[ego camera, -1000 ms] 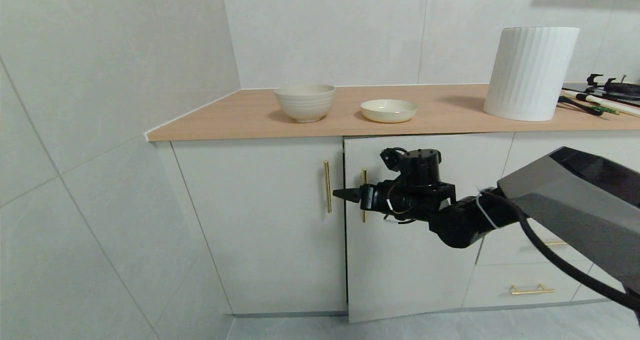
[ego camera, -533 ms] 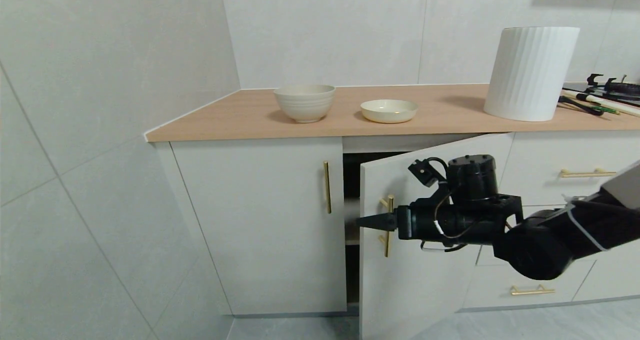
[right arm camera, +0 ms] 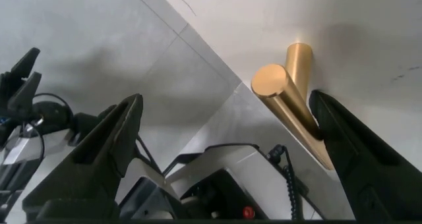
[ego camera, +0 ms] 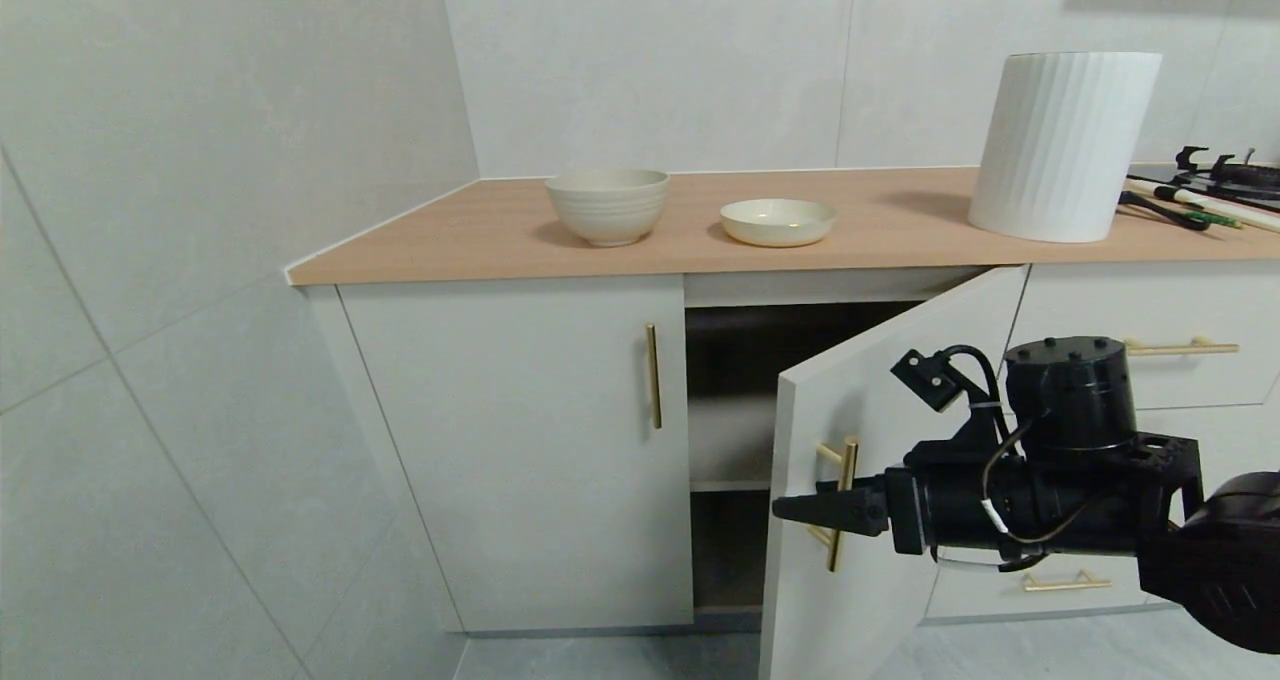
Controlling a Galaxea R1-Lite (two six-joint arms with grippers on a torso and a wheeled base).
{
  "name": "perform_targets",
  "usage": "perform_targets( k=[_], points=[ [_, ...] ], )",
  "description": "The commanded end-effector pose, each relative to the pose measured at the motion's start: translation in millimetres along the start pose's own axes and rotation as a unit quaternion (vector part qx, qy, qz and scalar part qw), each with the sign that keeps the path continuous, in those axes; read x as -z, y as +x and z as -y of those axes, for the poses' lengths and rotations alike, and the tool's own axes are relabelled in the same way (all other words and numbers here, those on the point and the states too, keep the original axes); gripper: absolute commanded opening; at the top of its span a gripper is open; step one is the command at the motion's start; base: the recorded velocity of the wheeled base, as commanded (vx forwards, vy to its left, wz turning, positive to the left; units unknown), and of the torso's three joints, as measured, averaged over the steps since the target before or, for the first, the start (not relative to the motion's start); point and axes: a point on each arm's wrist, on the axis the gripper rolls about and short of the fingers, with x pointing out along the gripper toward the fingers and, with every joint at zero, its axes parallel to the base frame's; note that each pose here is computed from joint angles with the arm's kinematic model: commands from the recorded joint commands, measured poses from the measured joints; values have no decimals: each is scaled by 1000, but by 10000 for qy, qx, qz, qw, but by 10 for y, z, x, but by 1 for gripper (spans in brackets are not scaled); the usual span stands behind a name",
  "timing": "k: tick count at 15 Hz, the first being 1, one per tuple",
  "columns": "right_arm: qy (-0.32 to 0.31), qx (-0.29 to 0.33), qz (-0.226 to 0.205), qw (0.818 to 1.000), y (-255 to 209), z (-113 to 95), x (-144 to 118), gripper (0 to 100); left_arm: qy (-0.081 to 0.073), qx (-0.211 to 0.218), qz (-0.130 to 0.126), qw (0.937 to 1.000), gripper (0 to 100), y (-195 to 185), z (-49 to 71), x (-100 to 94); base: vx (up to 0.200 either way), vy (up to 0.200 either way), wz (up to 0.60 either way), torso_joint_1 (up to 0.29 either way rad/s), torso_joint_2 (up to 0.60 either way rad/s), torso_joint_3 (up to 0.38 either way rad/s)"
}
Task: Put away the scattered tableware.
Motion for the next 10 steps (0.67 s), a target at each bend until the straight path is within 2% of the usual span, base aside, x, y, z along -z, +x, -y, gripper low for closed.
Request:
perform_targets(
  k=[1,2,4,5,6,7,8,9,10],
  points=[
    [-50,-75,45,9999,-83,-70,7,100,-9,-2,1,10000,100,0,0,-1,0,0,0,0,0,0],
    [-43,-59,46,10000,-115,-80,27,100,14,-2,1,10000,100,0,0,-1,0,0,0,0,0,0],
    [-13,-40,16,10000,-153,-87,71,100,184,-2,8,9998,100,0,0,-2,0,0,0,0,0,0],
    [-9,-37,10,10000,-156,-83,86,100,184,8,162,9997,100,-11,0,-58,0,0,0,0,0,0],
    [-13,-40,16,10000,-160,-80,101,100,67,148,570,9982,100,-86,7,-302,0,0,0,0,0,0],
    [-36,-51,45,10000,-158,-80,98,100,-111,596,534,9967,100,-137,16,-529,0,0,0,0,0,0],
    [-45,-49,59,10000,-159,-80,97,100,-172,1003,329,9943,100,-161,26,-753,0,0,0,0,0,0],
    [-49,-51,65,10000,-162,-83,95,100,-224,1314,21,9911,100,-137,36,-924,0,0,0,0,0,0],
    [-49,-51,65,10000,-162,-83,95,100,-427,2138,-814,9726,100,136,60,-1267,0,0,0,0,0,0]
  ],
)
